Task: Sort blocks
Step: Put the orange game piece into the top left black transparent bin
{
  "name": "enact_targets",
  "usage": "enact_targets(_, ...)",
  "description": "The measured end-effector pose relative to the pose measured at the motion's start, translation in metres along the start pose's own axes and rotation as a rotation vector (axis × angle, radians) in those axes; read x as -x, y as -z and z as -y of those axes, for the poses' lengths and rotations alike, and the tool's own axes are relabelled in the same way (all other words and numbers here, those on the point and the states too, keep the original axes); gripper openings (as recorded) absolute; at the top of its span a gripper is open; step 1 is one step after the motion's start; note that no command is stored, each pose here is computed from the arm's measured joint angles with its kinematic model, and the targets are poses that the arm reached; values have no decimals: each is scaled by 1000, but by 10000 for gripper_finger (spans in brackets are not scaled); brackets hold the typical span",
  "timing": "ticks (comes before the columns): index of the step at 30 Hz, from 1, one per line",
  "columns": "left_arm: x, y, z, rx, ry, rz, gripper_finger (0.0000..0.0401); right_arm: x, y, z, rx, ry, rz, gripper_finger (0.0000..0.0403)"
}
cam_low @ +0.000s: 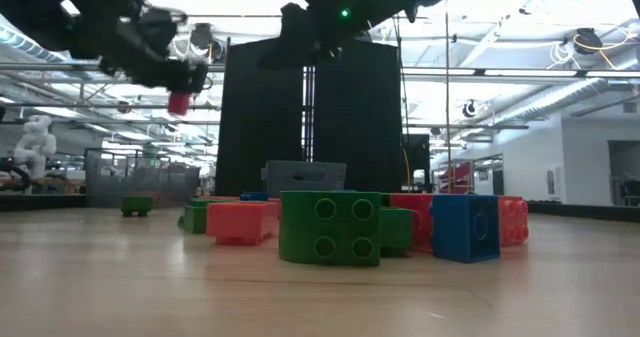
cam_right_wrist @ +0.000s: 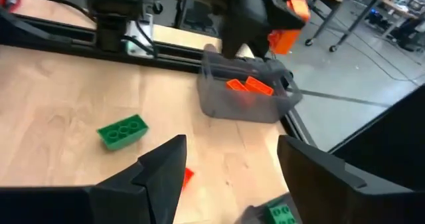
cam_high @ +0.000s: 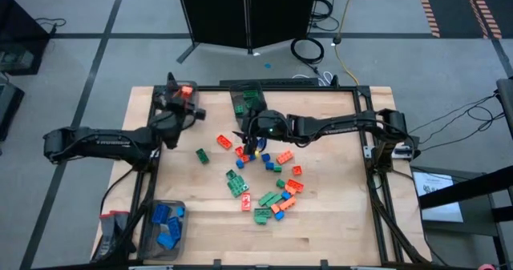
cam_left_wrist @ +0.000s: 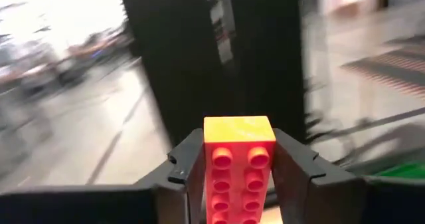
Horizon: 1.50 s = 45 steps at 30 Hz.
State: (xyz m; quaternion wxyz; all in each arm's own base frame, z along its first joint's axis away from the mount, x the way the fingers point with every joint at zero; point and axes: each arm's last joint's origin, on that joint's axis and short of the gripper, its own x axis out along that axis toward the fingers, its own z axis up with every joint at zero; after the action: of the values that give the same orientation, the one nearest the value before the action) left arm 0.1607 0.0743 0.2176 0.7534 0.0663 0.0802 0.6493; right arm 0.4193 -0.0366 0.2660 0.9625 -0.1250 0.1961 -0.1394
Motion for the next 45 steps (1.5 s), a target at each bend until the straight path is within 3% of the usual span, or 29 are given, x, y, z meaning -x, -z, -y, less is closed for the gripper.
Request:
enact_targets(6,-17,30,-15,56,-130,-171,121,3,0,-11,14,-30,-17,231)
enact_targets(11,-26,36,-22,134,-114,-232,127,5,0,-18,25,-47,-25,231)
enact_targets(16,-29,38,-21,73,15,-276,202,6,0,-22,30,-57,-29,231)
enact_targets(22,-29,39,-20,74,53,-291,281,8,1,-27,43,-75,-53,231)
enact_targets(24,-28,39,-18,87,124,-303,296,9,1,-29,46,-81,-56,232)
enact_targets(28,-27,33,-9,117,378,-293,306,7,2,-33,-39,-83,-49,232)
enact_targets(33,-20,25,0,116,557,-228,308,-26,24,-48,-145,-60,-17,228)
enact_targets(36,-16,23,2,116,582,-213,308,-52,38,-57,-148,25,-28,223)
enact_targets(40,-13,22,3,81,600,-195,308,-81,37,-62,-113,167,-100,220)
enact_targets(45,-12,20,2,76,597,-177,308,-111,28,-62,-58,215,-254,220)
